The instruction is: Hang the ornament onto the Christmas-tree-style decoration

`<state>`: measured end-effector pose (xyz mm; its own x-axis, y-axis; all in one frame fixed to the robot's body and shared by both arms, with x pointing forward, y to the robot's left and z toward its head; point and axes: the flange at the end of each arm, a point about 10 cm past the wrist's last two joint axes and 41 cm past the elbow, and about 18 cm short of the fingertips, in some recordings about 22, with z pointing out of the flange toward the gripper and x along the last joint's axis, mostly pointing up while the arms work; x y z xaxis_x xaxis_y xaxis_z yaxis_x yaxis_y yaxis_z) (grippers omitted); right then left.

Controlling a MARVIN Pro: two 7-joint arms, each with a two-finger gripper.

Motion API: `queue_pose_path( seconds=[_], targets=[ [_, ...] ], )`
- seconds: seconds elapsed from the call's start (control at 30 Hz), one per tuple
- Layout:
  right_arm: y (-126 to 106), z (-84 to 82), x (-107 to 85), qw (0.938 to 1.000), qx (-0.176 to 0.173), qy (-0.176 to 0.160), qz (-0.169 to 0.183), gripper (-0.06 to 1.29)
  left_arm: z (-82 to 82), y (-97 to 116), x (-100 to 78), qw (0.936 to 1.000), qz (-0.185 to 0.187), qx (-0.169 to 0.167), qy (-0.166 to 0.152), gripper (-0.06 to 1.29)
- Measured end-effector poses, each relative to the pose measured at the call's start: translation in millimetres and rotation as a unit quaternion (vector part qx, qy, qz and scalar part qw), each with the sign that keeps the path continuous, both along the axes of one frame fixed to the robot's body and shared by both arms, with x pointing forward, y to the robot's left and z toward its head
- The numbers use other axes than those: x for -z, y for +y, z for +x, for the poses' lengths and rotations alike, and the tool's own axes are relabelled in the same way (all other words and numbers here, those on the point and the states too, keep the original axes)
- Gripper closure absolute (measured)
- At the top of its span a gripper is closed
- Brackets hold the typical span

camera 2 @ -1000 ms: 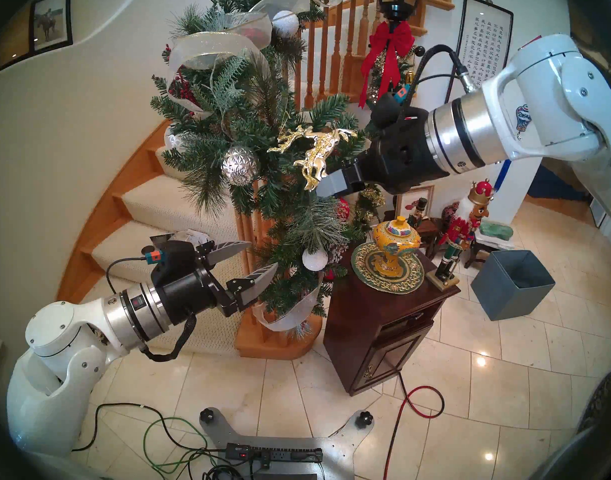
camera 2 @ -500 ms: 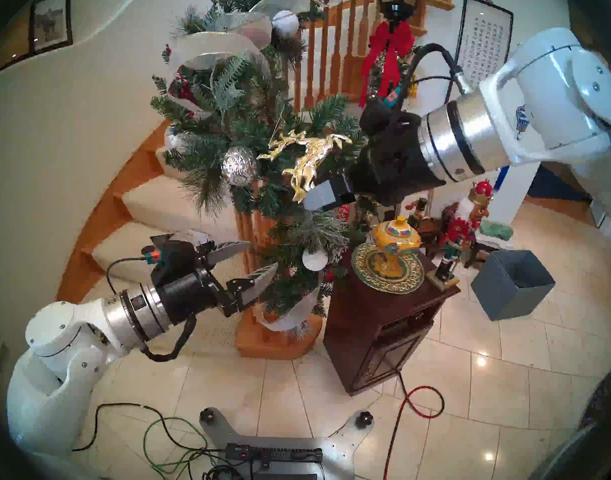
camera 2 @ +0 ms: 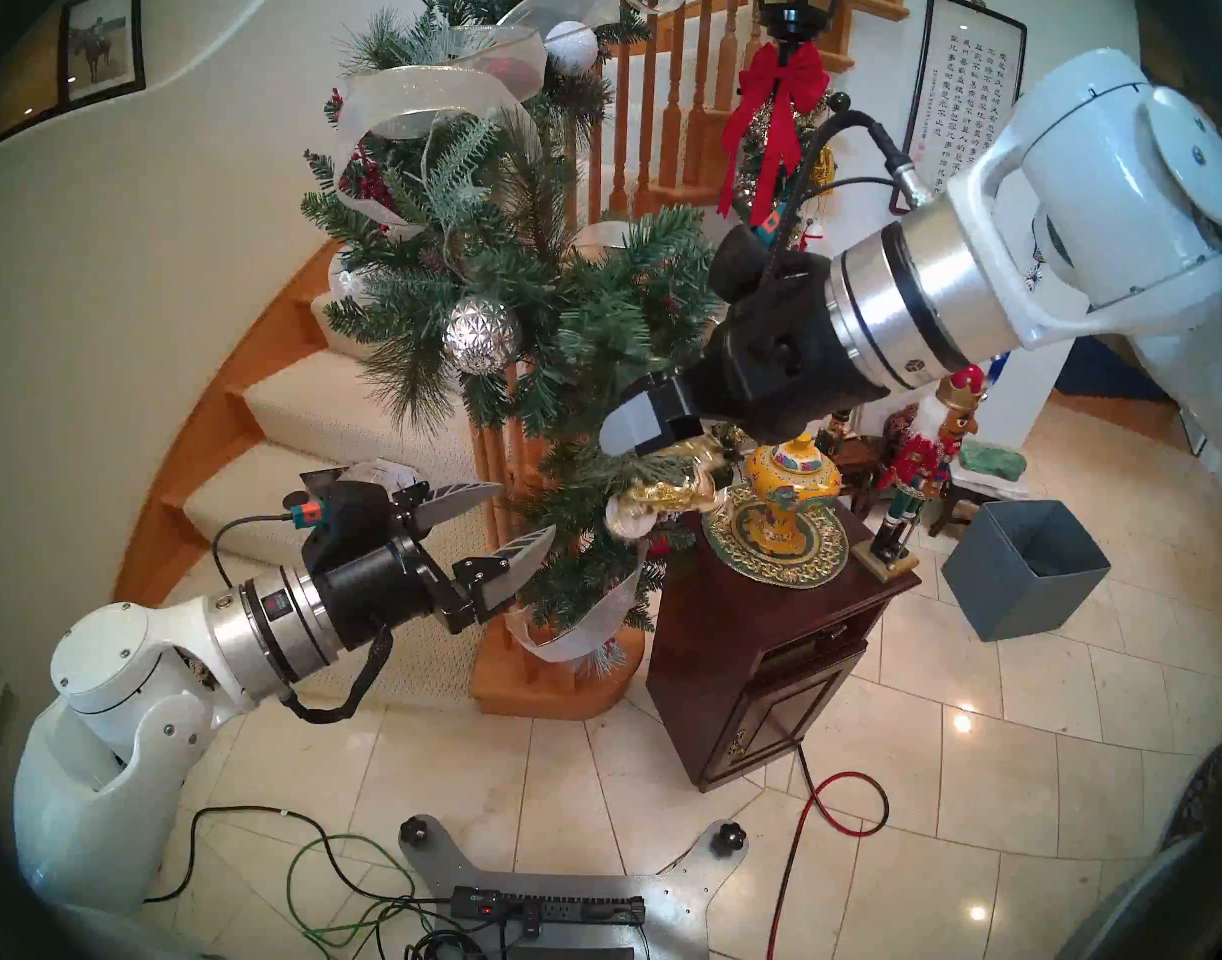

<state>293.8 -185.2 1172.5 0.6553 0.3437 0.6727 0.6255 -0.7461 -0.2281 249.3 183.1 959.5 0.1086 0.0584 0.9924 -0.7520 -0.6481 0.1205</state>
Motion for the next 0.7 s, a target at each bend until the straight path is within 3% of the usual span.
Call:
queue_pose_path(
  seconds=[0.4,0.7],
  targets=[
    [-4.7,-0.4,-5.9,0.9999,0.012,0.002,0.002,0.02,0.0,0.0,0.0,1.0000,0.000,0.000,0.000,-0.01],
    [-9.1,-9.7,-9.0,0.9999,0.015,-0.002,0.007,0.02,0.0,0.0,0.0,1.0000,0.000,0.000,0.000,-0.01]
  ],
)
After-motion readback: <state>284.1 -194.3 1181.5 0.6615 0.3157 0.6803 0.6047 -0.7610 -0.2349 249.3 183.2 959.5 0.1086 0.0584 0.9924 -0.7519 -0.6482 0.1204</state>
